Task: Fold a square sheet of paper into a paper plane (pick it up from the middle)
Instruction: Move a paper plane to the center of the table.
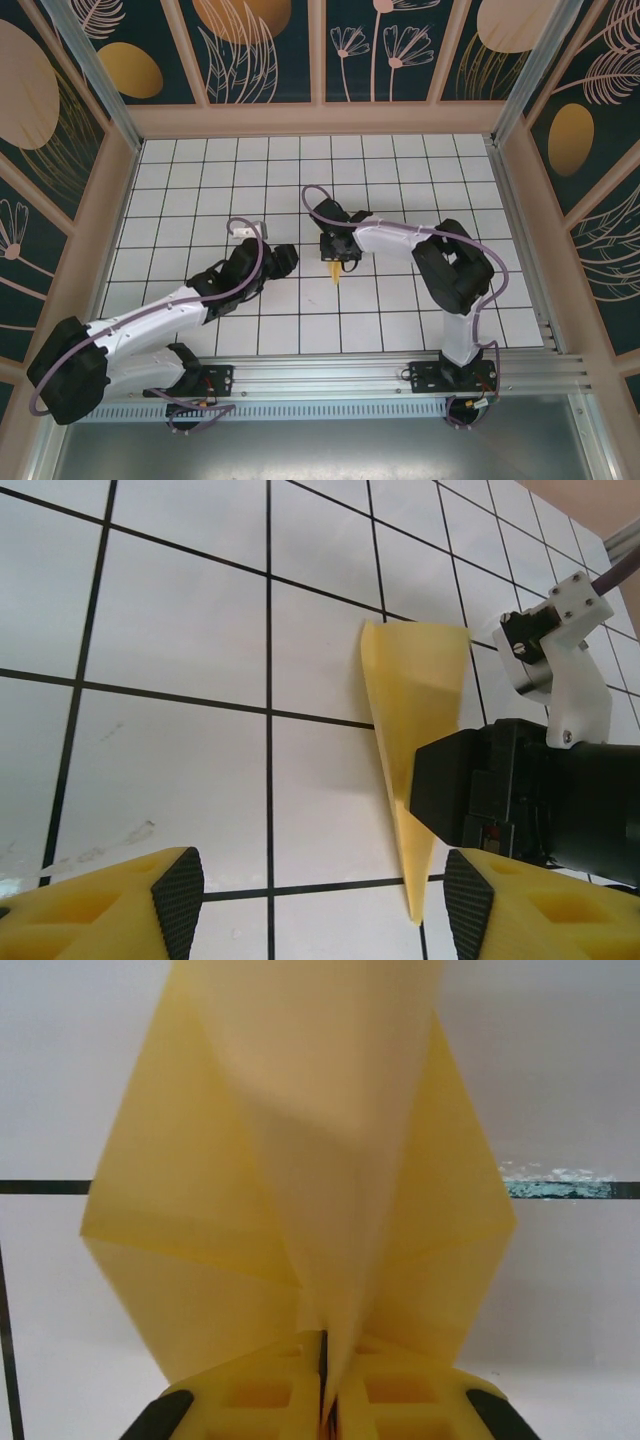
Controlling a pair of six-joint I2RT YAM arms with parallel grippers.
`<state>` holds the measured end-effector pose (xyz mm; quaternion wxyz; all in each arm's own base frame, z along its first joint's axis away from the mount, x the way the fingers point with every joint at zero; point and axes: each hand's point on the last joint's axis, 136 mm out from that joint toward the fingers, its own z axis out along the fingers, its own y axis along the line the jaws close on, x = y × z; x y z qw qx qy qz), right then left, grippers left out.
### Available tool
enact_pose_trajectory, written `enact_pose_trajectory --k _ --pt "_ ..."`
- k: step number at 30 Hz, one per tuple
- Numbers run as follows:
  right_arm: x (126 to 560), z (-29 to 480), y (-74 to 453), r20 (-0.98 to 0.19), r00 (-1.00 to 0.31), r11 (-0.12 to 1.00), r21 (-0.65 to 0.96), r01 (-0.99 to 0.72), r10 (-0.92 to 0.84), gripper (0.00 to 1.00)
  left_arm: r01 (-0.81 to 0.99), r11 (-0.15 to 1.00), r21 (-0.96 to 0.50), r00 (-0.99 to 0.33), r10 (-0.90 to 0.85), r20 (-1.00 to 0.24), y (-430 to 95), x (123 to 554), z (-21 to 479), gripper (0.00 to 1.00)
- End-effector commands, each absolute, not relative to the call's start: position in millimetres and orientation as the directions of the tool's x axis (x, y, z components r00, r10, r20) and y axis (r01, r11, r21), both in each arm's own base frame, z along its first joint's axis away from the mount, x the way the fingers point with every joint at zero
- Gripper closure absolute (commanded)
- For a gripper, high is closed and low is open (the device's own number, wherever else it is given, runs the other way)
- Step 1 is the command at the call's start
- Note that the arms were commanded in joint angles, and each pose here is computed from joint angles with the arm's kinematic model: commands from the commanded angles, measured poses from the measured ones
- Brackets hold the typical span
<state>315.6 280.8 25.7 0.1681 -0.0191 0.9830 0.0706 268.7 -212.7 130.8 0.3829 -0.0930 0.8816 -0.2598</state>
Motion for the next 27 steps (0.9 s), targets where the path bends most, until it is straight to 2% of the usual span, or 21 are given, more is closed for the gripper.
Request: enact_pose_trajectory --k 1,5,12,22,27 --pt "315.6 23.4 279.5 -0.314 -0.949 0.994 0.103 -0.04 -0.005 0.83 0.021 0.869 -0.495 -0.673 -0.353 -0.649 -199.6 268.5 127.8 0.33" --pt "311.0 20.7 280.0 -0.307 -0.951 0.995 0.087 -0.054 -0.025 0.76 0.018 0.868 -0.495 -0.67 -0.357 -0.65 -196.2 268.4 127.6 0.33" --pt "307.2 15.7 284.2 -0.29 -0.955 0.995 0.052 -0.082 -0.063 0.78 0.017 0.865 -0.501 -0.67 -0.362 -0.648 -195.6 270.3 128.0 0.33" --pt "284.1 -29.2 269.6 -0.172 -0.982 0.997 -0.036 -0.071 -0.076 0.77 0.002 0.869 -0.495 -0.664 -0.369 -0.65 -191.4 271.2 126.8 0.33" --pt "288.7 -20.4 274.0 -0.192 -0.979 0.997 -0.02 -0.071 -0.074 0.77 0.001 0.871 -0.492 -0.66 -0.369 -0.655 -190.1 271.9 129.0 0.33"
